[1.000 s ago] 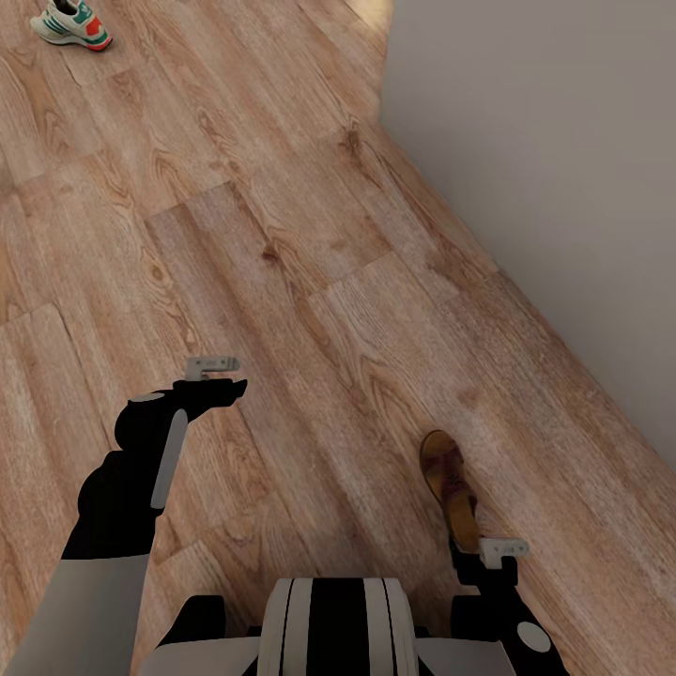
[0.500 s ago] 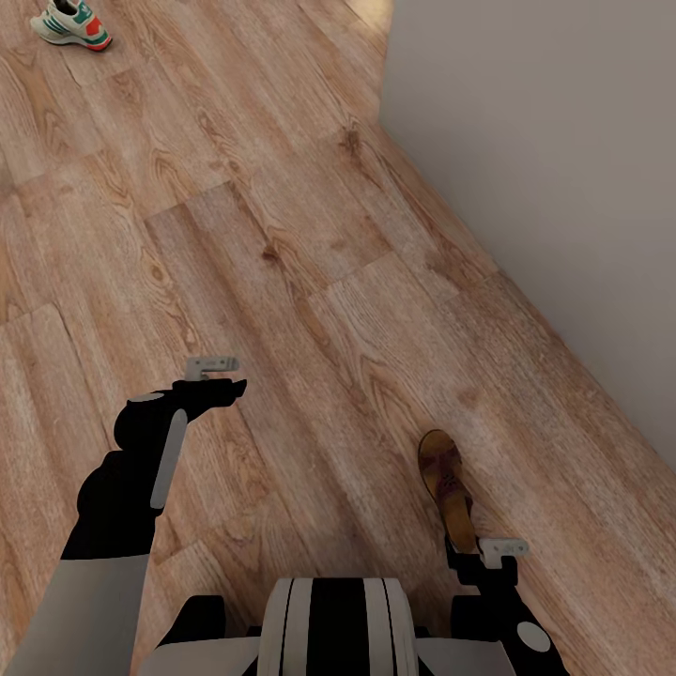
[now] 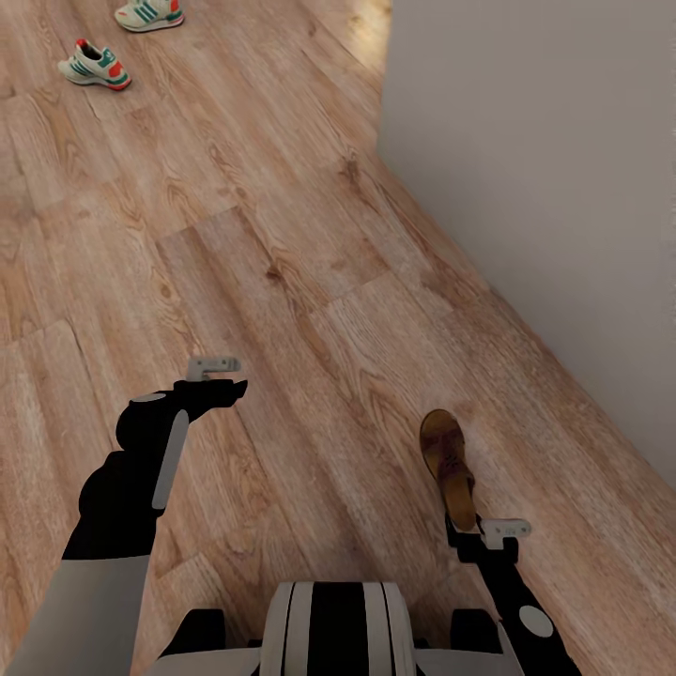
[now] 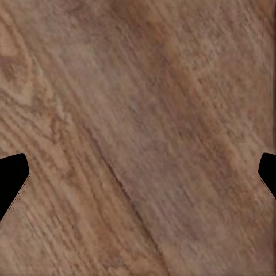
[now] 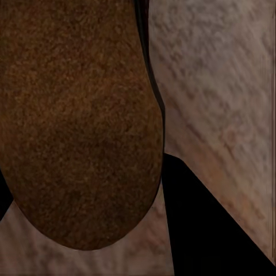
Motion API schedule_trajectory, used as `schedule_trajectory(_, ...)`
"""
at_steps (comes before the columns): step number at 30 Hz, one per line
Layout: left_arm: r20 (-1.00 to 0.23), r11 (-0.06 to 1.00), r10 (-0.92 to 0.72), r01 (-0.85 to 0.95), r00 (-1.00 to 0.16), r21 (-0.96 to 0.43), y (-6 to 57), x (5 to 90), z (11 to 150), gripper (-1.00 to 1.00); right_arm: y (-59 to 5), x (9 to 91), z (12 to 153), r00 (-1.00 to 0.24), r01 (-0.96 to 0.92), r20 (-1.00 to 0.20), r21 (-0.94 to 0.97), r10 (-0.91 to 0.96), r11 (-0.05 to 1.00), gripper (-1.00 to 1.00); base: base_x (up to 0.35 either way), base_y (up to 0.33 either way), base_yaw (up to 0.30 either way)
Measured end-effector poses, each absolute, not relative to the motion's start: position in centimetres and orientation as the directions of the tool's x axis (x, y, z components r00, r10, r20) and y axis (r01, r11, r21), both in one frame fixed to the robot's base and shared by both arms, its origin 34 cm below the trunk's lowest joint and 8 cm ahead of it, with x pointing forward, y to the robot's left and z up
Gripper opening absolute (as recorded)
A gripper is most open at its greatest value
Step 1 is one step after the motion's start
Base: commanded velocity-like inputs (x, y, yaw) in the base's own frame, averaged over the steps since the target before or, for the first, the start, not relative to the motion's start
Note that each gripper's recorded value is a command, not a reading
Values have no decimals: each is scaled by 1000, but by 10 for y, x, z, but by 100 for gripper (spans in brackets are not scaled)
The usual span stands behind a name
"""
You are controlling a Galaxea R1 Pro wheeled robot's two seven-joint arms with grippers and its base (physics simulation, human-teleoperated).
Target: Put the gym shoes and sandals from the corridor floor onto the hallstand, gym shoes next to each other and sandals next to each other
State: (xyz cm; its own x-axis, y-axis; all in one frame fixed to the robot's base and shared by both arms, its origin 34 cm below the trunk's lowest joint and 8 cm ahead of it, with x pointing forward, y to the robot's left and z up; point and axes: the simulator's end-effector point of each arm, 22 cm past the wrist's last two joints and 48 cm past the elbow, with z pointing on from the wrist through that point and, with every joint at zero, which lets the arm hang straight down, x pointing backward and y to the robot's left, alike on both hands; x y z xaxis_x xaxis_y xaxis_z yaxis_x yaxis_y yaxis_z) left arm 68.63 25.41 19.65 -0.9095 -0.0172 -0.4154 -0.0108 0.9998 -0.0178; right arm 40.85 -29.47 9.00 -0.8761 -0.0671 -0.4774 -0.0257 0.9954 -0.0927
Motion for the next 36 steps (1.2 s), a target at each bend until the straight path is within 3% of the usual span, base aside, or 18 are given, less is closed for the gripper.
schedule_trajectory(24, -488, 1000, -17, -15, -872, -9, 257, 708, 250, 100, -294, 445, 123, -828, -18, -557, -96, -69, 995, -100, 0, 0, 0)
schedule_trajectory(36, -405, 999, -30, -19, -914, -31, 253, 641, 236, 100, -291, 464, 143, -799, -10, -598, -93, -64, 996, -100, 0, 0, 0)
